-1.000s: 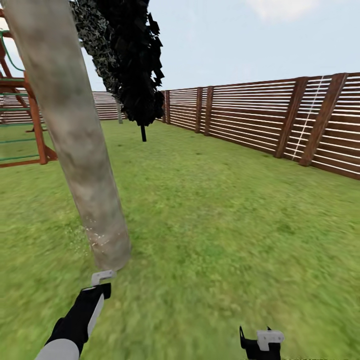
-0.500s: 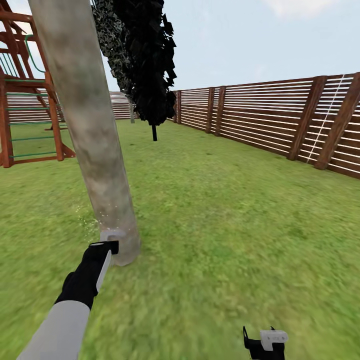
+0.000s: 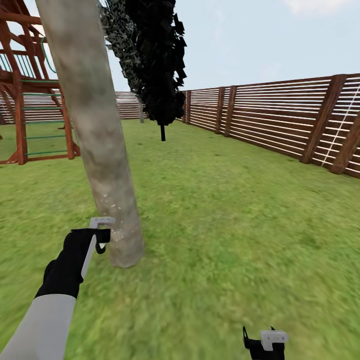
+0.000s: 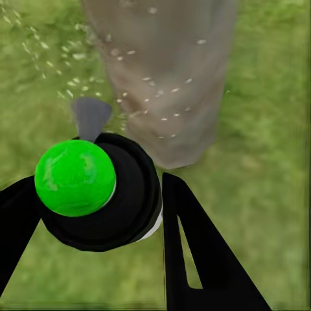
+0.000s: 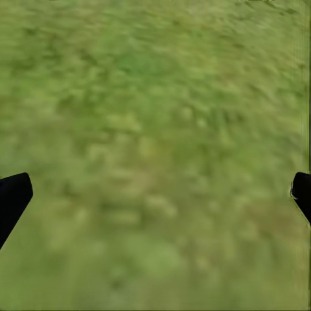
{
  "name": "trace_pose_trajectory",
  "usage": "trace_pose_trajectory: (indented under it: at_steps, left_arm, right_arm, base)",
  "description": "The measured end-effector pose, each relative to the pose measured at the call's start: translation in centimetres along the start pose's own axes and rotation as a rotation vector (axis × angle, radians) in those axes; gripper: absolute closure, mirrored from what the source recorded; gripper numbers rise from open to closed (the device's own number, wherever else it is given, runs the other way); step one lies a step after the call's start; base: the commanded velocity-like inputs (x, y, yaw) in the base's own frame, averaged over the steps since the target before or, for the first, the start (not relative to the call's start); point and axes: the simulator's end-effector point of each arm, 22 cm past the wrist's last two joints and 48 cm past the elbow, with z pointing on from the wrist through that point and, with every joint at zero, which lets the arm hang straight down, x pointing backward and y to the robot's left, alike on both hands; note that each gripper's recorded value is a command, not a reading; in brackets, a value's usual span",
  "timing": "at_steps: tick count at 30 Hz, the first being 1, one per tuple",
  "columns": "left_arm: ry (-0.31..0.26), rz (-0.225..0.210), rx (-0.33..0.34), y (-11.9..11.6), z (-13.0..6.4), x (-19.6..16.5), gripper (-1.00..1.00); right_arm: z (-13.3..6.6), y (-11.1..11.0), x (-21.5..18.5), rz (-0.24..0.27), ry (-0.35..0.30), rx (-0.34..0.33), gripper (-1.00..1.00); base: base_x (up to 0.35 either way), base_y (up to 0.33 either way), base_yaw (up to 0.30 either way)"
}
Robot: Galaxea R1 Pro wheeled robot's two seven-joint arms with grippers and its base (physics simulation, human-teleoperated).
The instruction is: In the garden, pick up the pesticide atomizer on the floor and spray pesticide onto both trees until each tree trunk is fully covered.
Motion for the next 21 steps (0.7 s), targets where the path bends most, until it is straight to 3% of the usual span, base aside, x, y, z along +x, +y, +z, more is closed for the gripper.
trace_pose_trajectory:
  at_steps: [6, 10, 21]
  left_arm:
    - [0.027, 0.013, -0.023, 1.1, 0.3, 1.2, 1.00]
    - [0.099, 0.019, -0.017, 0.8, 0.2, 2.9, 1.00]
    - [0.115, 0.021, -0.017, 0.7, 0.3, 3.4, 1.00]
  right_arm:
    - [0.0, 0.0, 0.0, 0.000, 0.000, 0.001, -1.00]
    - [0.0, 0.0, 0.0, 0.000, 0.000, 0.001, -1.00]
    - [0.0, 0.0, 0.0, 0.000, 0.000, 0.000, -1.00]
  base:
    - [0.009, -0.270, 0.168]
    - [0.030, -0.272, 0.232]
    - [0.222, -0.194, 0.063]
